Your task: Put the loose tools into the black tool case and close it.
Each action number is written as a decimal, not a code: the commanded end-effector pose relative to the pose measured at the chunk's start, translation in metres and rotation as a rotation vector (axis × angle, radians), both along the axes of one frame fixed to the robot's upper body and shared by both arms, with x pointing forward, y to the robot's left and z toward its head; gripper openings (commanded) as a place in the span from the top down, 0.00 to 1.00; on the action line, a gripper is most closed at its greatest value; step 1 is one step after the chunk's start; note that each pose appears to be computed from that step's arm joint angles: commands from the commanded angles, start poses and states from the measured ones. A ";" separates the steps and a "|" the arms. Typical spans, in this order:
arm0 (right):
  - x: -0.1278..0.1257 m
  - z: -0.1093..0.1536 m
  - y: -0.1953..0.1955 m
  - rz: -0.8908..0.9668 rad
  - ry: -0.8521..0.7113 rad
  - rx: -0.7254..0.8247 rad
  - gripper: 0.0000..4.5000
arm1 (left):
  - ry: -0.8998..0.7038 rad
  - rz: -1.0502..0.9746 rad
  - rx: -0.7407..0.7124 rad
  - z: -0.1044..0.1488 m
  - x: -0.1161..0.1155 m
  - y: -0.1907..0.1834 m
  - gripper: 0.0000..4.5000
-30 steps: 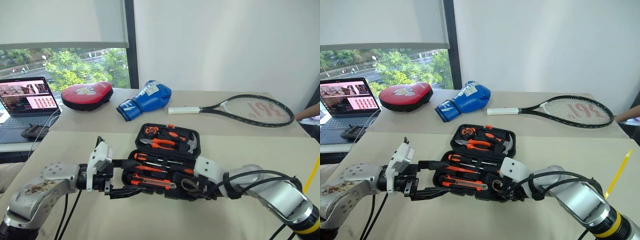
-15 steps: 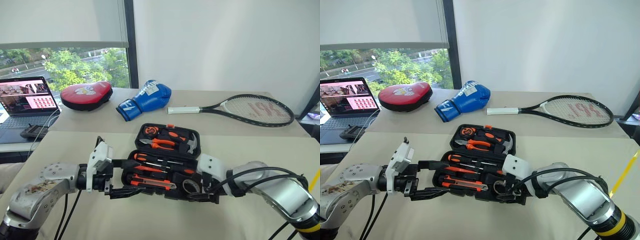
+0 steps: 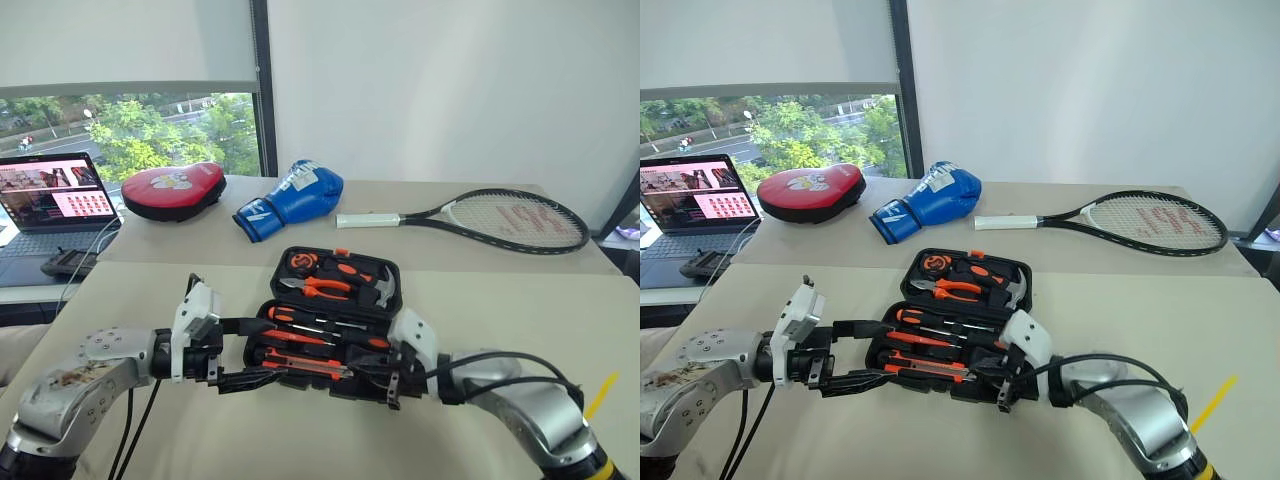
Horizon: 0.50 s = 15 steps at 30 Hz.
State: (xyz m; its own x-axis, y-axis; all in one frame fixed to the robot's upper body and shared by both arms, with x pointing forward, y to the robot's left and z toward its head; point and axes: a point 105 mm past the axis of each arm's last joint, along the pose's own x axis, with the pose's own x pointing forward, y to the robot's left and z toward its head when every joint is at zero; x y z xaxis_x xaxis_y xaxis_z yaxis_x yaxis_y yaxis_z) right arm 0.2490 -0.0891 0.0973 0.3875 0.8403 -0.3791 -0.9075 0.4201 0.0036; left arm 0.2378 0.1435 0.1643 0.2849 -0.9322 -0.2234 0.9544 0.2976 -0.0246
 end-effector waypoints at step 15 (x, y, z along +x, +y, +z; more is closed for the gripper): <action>-0.016 0.060 -0.001 -0.051 -0.096 0.383 0.99 | -0.017 0.113 -0.126 0.023 0.030 -0.005 0.00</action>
